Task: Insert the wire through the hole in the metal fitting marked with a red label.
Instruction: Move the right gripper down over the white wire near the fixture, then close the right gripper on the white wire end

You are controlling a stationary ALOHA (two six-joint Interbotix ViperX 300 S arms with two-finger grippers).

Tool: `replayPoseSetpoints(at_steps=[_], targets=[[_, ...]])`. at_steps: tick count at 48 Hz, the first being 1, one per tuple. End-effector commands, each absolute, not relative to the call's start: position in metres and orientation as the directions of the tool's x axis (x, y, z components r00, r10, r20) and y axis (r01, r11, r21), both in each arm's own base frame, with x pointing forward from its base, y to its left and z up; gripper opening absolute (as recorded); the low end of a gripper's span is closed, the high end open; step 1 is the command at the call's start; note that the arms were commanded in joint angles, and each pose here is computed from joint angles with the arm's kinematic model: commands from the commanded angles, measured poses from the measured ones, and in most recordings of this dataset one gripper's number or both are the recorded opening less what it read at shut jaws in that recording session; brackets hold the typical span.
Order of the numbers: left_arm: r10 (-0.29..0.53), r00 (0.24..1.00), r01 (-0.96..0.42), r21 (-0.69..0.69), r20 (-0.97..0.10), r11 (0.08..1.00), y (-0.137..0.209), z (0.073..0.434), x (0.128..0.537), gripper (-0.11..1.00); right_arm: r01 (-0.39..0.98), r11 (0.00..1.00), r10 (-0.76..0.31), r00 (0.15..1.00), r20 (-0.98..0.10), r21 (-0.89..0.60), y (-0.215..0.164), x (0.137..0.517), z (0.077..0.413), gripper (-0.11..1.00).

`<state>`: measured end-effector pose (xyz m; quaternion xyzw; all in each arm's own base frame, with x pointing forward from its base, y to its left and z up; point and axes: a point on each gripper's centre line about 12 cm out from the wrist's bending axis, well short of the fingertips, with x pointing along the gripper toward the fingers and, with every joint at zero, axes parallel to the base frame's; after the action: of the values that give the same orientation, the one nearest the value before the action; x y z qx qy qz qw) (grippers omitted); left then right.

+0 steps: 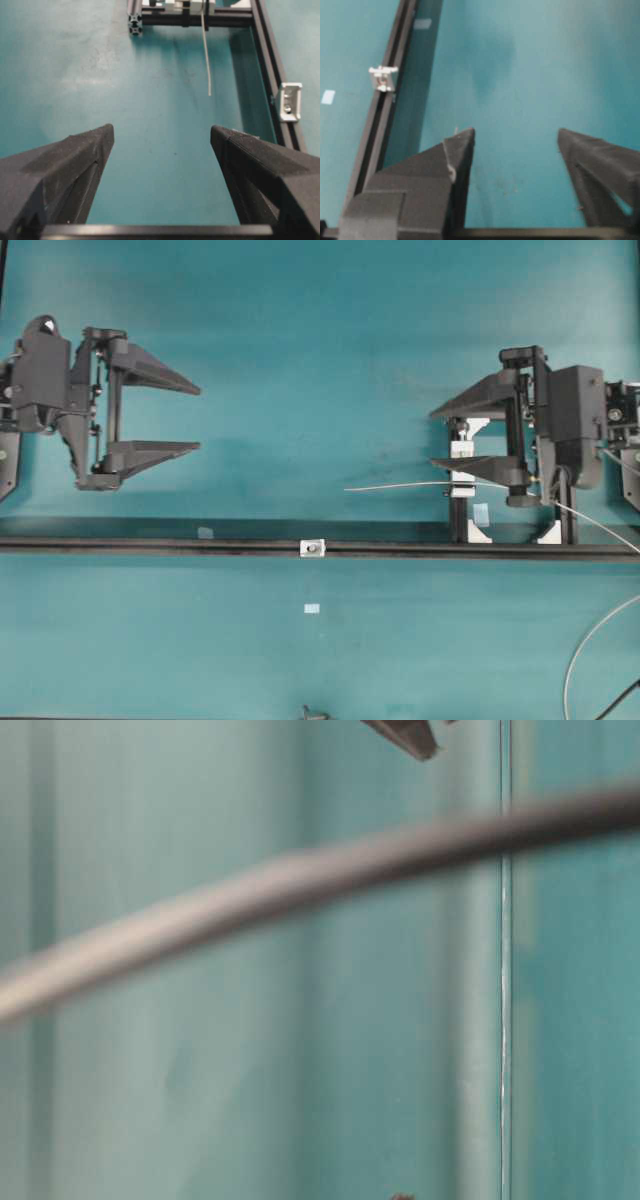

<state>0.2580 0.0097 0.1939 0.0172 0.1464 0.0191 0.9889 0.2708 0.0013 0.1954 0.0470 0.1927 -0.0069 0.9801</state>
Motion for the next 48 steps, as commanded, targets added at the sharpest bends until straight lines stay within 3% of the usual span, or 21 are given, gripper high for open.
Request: replayPoseSetpoints(at_steps=[1, 21, 48], targets=[[0.048, 0.965, -0.036, 0.053, -0.259, 0.998, 0.011, 0.197, 0.266, 0.51, 0.031, 0.995, 0.005, 0.932, -0.361, 0.095, 0.002, 0.277, 0.199, 0.67], [0.051, 0.952, -0.029, 0.077, -0.302, 0.997, 0.012, 0.168, 0.281, 0.52, 0.078, 0.983, 0.005, 0.893, -0.451, 0.166, 0.002, 0.295, 0.161, 0.67], [0.062, 0.952, -0.041, 0.077, -0.299, 0.996, 0.015, 0.169, 0.282, 0.52, 0.075, 0.970, 0.047, 0.876, -0.481, 0.231, 0.017, 0.323, 0.135, 0.66]])
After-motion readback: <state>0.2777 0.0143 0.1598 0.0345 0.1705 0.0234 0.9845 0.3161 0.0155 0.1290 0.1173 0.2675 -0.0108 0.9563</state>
